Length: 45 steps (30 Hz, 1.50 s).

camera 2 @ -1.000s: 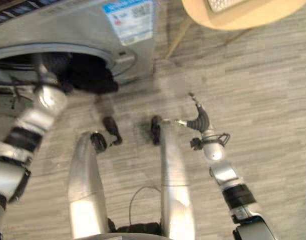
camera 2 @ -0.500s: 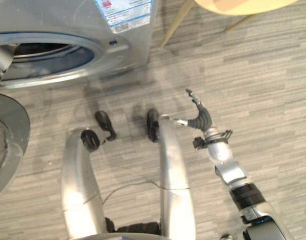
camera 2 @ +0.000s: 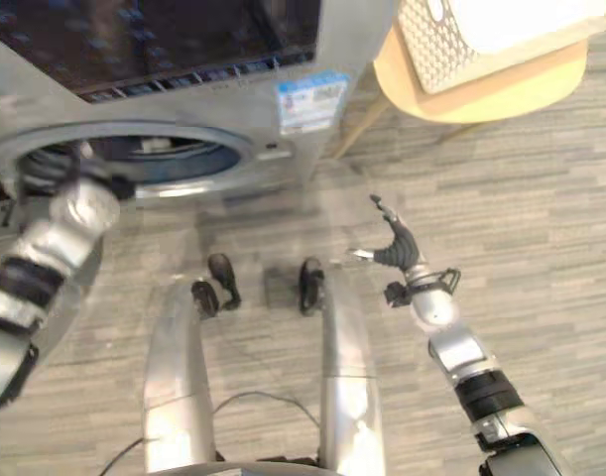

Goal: Grab the laundry basket,head to the washer,open it,put in the laundry and shut it.

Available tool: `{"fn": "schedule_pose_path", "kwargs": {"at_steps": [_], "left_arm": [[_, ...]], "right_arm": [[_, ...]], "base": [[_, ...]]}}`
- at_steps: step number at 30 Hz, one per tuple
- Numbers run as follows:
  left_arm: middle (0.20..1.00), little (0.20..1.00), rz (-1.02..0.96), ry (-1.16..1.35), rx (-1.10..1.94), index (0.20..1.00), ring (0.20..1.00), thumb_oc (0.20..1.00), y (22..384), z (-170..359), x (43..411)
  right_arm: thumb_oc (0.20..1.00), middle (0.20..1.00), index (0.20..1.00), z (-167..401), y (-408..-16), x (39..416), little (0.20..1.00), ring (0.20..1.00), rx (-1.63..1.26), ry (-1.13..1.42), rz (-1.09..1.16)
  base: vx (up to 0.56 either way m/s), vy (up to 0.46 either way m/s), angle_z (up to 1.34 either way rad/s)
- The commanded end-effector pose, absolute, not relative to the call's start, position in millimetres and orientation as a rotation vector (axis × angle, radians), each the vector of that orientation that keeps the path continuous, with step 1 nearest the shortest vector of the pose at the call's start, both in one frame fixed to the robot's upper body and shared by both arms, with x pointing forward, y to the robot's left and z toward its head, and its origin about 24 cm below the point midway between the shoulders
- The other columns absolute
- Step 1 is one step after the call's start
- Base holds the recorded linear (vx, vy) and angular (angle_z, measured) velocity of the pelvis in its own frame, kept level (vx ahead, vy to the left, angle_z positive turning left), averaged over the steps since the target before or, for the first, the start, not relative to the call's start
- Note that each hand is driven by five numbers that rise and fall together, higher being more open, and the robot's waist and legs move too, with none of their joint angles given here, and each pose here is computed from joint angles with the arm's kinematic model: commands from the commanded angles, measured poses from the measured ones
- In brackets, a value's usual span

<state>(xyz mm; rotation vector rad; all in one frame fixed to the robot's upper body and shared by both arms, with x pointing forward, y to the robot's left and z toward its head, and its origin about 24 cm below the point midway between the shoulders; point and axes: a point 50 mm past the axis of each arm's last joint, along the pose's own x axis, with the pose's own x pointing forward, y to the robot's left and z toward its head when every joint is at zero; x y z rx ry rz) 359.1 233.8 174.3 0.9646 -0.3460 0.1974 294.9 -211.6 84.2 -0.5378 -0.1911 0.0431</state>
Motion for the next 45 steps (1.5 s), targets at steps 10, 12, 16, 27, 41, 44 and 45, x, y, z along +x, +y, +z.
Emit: {"fn": "schedule_pose_path", "kwargs": {"at_steps": [10,12,16,27,41,44,45], "left_arm": [[1.000,1.000,0.041,0.126,0.274,1.000,1.000,1.000,228.7,8.4,259.0],[1.000,1.000,0.043,0.213,0.253,1.000,1.000,1.000,231.6,-12.2,241.2],[1.000,1.000,0.044,0.381,0.215,1.000,1.000,1.000,230.5,-48.7,210.5],[1.000,1.000,0.111,0.455,0.245,1.000,1.000,1.000,241.7,-61.1,196.9],[1.000,1.000,-0.028,0.420,0.312,1.000,1.000,1.000,220.3,-56.7,209.4],[1.000,1.000,-0.057,0.340,0.363,1.000,1.000,1.000,217.6,-41.1,223.6],[1.000,1.000,-0.068,0.288,0.396,1.000,1.000,1.000,217.1,-30.8,230.9]], "right_arm": [[1.000,1.000,1.000,-21.6,-236.0,238.3,1.000,1.000,-0.488,0.268,0.004],[1.000,1.000,1.000,-42.2,-239.2,223.6,1.000,1.000,-0.479,0.366,0.003],[1.000,1.000,1.000,-76.1,-244.4,197.4,1.000,1.000,-0.459,0.546,-0.011],[1.000,1.000,1.000,-105.8,-224.8,177.6,1.000,1.000,-0.389,0.688,0.005],[1.000,1.000,1.000,-100.4,-238.3,178.9,1.000,1.000,-0.380,0.674,-0.032],[1.000,1.000,1.000,-100.4,-234.4,180.4,1.000,1.000,-0.381,0.669,-0.023],[1.000,1.000,1.000,-100.4,-233.1,180.3,1.000,1.000,-0.379,0.667,-0.019]], "base": [[0.07,0.115,0.22],[0.15,0.138,0.07],[0.18,0.206,-0.12],[-0.41,0.093,-0.10],[-0.14,0.181,0.29],[0.04,0.147,0.08],[0.02,0.078,0.17]]}}
